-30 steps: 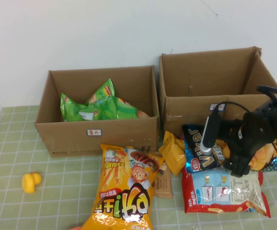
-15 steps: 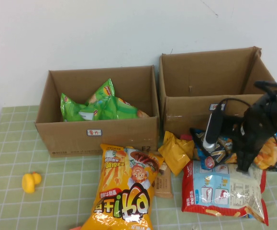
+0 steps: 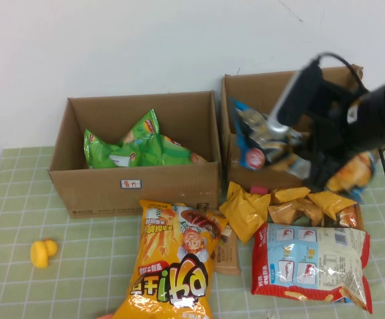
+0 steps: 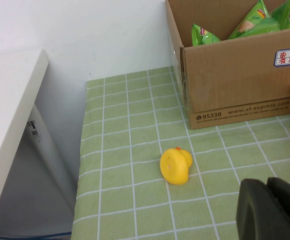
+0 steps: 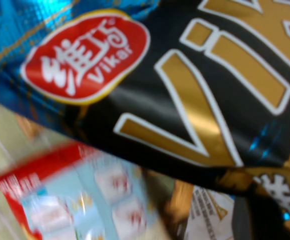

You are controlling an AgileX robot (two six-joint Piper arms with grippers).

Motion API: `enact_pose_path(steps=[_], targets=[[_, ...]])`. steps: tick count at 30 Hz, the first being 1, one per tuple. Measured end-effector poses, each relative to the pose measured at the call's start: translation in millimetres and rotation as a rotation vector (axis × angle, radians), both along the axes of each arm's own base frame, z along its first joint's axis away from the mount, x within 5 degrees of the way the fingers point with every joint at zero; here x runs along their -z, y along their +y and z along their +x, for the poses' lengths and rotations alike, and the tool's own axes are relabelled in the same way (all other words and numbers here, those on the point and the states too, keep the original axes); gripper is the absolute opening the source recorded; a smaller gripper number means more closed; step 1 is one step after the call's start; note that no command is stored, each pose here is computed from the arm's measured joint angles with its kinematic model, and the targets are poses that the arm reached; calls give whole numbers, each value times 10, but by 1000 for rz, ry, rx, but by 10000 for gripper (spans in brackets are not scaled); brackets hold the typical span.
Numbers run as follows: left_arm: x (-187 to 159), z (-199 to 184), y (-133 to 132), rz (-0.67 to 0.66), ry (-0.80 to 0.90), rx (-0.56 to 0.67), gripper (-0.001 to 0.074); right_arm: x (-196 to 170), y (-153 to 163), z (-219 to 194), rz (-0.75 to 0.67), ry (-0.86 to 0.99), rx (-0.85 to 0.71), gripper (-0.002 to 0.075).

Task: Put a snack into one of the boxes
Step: Place the potato chip in the potato chip box

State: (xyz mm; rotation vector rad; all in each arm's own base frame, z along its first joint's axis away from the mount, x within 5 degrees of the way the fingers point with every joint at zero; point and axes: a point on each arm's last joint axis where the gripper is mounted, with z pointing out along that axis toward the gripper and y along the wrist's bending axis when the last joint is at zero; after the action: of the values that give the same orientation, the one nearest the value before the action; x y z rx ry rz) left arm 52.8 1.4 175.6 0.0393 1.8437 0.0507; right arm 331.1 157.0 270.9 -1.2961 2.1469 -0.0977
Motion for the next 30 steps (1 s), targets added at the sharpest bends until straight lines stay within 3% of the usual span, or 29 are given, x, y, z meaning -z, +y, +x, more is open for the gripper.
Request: enact_pose_path(steps=[5,11,21,30], targets=[[0,0,0,0,0,0,-2,-324,365,-109,50,-105,-119,51],[0,0,0,0,0,0,-2,-439,764,135,125,-195,-163,50],[0,0,0,0,0,0,-2,-169,1306,749,327,-206,-115,50],[0,0,0,0,0,0,-2,173,1579,982,506,-245,-35,50]])
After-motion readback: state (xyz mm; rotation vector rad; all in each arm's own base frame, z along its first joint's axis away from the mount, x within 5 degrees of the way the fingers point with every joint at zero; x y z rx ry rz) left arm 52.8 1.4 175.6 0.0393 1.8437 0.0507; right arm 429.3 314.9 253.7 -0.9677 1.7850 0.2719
